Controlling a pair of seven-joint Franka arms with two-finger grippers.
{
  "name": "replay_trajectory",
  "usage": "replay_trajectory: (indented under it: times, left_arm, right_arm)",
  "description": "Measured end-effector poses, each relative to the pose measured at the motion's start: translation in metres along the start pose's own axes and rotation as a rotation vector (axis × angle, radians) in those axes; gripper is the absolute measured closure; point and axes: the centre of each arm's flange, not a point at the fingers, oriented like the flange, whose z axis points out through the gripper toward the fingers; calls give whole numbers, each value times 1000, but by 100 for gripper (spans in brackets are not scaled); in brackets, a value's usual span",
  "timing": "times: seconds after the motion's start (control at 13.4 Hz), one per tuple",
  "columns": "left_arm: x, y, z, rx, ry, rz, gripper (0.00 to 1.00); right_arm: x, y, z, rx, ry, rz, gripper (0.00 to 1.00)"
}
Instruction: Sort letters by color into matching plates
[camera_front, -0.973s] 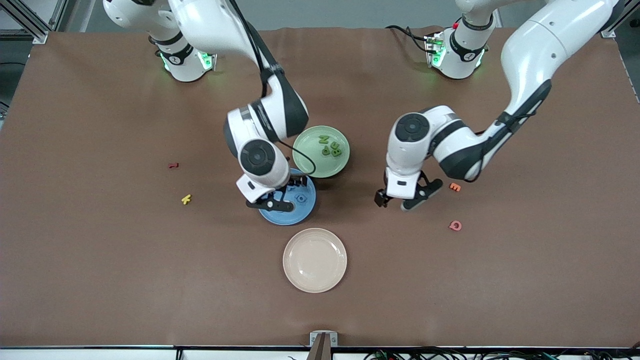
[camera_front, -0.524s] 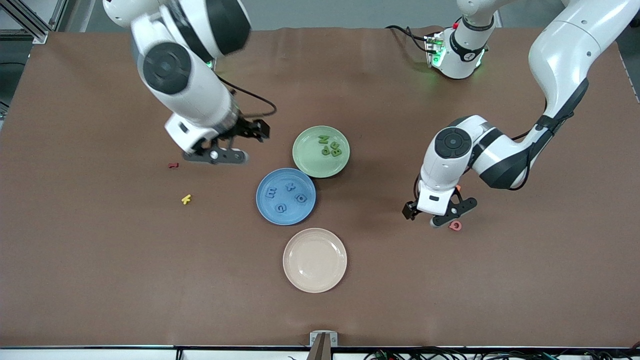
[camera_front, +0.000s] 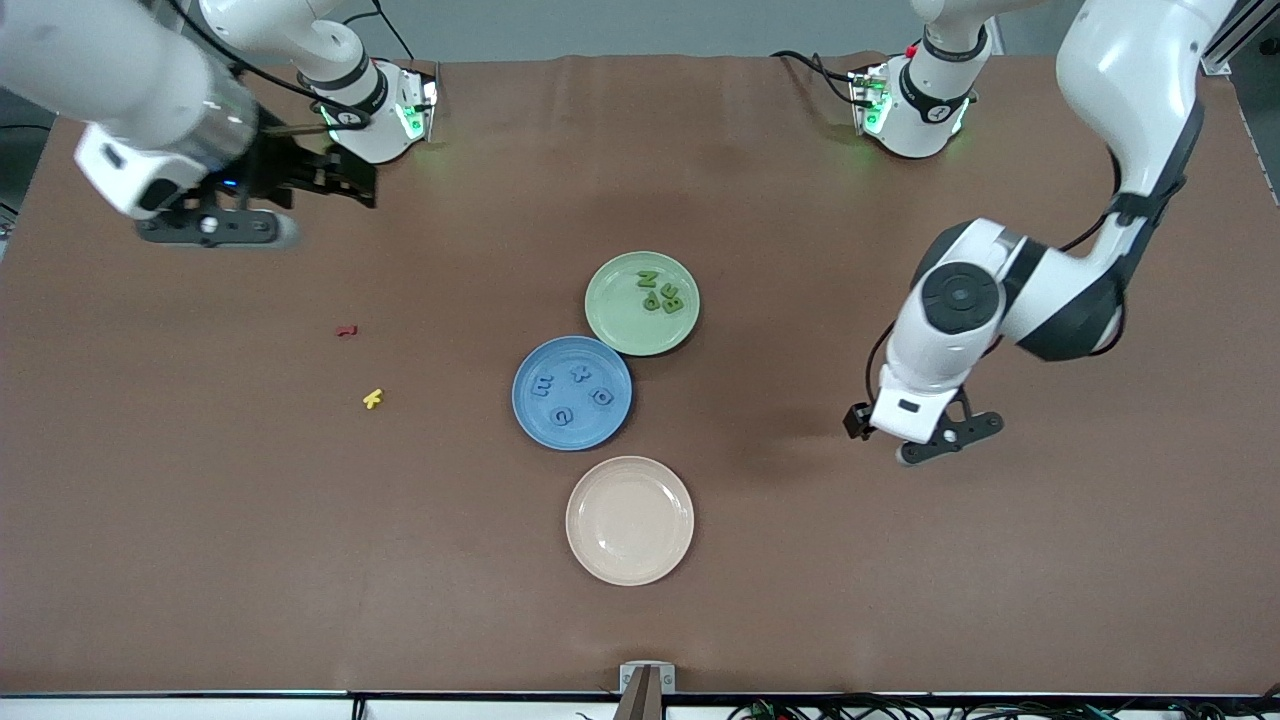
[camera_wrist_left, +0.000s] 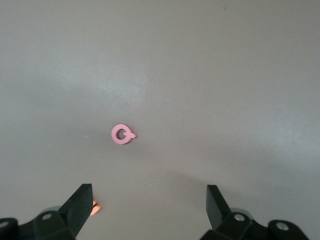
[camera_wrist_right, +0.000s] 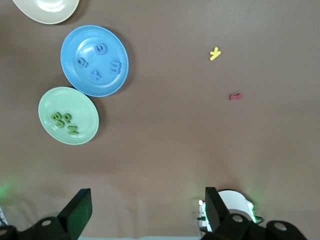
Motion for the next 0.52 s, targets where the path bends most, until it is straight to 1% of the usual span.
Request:
replay_trajectory:
  times: [0.07, 0.22, 0.3, 0.37, 0.52]
  left_arm:
    - [7, -16, -21, -14, -10, 20, 0]
    - [16, -54, -57, -1, -43, 73, 0]
    - [17, -73, -73, 9, -66, 106, 0]
    - [18, -93, -88, 7, -94, 135, 0]
    - [21, -137, -117, -20, -135, 153, 0]
  right_arm:
    - [2, 17, 1, 9, -8, -2, 0]
    - [10, 42, 8, 16, -23, -9, 0]
    - [14, 52, 9, 19, -22, -12, 0]
    - [17, 60, 9, 20, -15, -9, 0]
    - [24, 76, 9, 16, 11, 15, 0]
